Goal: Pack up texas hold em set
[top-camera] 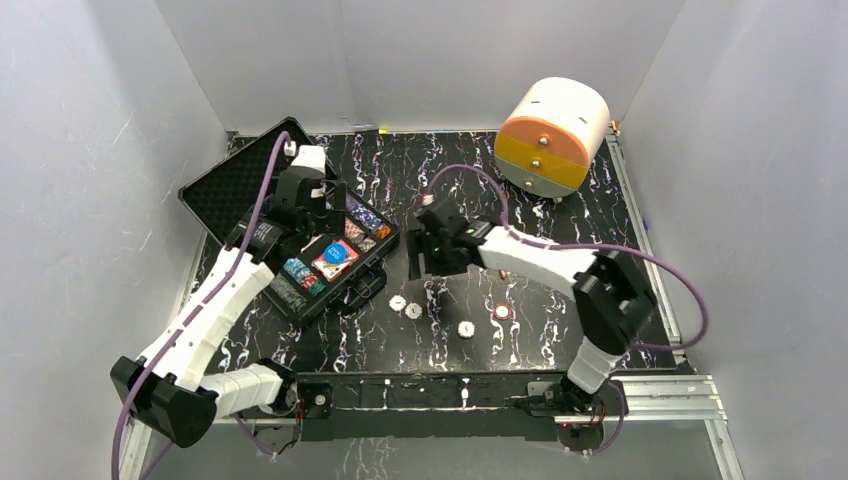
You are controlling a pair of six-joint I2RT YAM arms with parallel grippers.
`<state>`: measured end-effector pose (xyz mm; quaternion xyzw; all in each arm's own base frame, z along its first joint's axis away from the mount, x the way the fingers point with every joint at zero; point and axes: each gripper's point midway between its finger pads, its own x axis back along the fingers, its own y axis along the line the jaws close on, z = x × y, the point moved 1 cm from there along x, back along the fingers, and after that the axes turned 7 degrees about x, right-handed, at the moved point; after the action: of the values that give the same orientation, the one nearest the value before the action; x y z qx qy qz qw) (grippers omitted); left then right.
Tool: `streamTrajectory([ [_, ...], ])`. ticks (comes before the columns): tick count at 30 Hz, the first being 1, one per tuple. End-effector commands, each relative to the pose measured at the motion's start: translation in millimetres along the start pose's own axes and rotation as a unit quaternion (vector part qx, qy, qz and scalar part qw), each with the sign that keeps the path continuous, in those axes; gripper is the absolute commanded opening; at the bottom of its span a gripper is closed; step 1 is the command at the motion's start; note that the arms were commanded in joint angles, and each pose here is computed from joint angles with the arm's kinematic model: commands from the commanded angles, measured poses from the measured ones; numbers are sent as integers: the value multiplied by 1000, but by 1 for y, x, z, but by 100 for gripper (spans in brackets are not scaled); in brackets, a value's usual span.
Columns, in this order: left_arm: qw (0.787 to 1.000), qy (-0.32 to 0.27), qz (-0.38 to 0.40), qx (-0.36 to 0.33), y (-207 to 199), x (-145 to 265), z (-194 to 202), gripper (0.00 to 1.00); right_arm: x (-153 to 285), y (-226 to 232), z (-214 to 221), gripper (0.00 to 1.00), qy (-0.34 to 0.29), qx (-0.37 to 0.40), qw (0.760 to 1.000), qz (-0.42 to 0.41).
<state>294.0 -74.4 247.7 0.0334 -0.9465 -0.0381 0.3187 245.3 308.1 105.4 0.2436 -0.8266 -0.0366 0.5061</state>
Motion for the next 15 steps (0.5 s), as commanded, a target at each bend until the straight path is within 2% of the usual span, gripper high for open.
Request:
streamTrajectory([
  [1, 988, -91, -8, 125, 6, 14, -33, 97, -16, 7, 16, 82, 48, 109, 991, 67],
  [7, 975, -148, 54, 157, -4, 29, -49, 98, -30, 15, 41, 80, 93, 153, 979, 97],
  [12, 975, -135, 74, 161, -12, 27, -39, 98, -11, -20, 52, 83, 88, 114, 972, 187],
  [15, 975, -122, 85, 164, -17, 25, -33, 98, 5, -39, 67, 85, 91, 84, 969, 213],
])
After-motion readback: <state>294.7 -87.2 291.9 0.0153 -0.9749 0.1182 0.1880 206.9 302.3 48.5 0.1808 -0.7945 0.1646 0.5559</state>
